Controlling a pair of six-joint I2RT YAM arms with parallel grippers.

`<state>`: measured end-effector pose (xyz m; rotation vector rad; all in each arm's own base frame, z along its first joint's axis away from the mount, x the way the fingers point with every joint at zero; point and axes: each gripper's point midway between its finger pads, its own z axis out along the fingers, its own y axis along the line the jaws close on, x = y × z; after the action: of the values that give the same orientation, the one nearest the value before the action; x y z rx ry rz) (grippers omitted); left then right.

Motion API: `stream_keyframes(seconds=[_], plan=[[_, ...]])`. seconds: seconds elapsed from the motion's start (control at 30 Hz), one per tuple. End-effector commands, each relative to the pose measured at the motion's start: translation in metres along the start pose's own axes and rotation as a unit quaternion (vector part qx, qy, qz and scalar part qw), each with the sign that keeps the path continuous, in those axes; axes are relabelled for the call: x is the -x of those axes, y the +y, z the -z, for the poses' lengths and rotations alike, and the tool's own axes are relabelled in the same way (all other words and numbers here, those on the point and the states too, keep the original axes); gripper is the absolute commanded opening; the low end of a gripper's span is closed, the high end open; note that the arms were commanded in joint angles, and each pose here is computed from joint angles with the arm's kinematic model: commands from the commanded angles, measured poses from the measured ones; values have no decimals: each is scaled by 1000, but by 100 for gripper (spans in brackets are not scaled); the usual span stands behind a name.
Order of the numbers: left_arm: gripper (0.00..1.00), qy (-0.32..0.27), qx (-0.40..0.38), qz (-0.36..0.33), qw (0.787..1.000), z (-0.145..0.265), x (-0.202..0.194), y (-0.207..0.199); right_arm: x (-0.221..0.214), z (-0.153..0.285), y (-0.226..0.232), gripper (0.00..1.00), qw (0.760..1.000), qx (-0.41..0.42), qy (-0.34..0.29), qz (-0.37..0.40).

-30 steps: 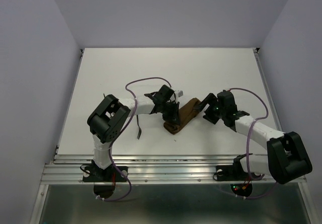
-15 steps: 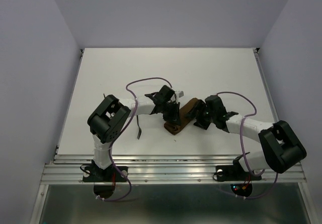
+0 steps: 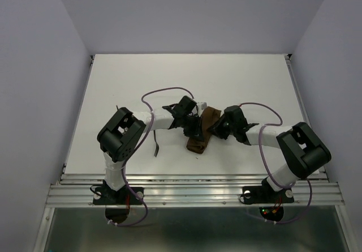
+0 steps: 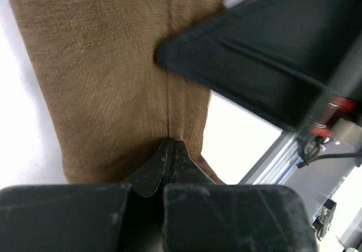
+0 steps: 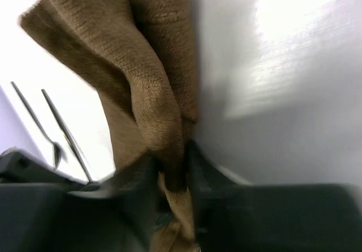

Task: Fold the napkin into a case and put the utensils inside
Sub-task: Fold the 2/3-rectangle-folded napkin at the center of the board.

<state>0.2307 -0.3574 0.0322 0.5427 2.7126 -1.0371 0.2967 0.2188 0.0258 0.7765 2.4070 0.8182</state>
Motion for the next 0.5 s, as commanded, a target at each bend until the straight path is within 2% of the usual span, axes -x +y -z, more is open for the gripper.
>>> stream_keyframes(seconds=[0.0,0.07,0.13,0.33,0.47], plan=[[0,-35,-40,-32,998,31,10,-34,3,-9,-29,18,998,-61,-22,13],[0,-44,-47,-42,997,39,13,-40,7,-10,-23,5,998,-56,-27,24],[0,-53,-52,-55,996,48,15,-46,10,-10,-19,1,997,-54,-29,44],[11,-61,-31,-66,995,61,15,-45,16,-14,-7,1,996,-46,-29,72],[10,-50,-23,-64,996,55,8,-35,16,-16,-4,1,996,-44,-23,78]])
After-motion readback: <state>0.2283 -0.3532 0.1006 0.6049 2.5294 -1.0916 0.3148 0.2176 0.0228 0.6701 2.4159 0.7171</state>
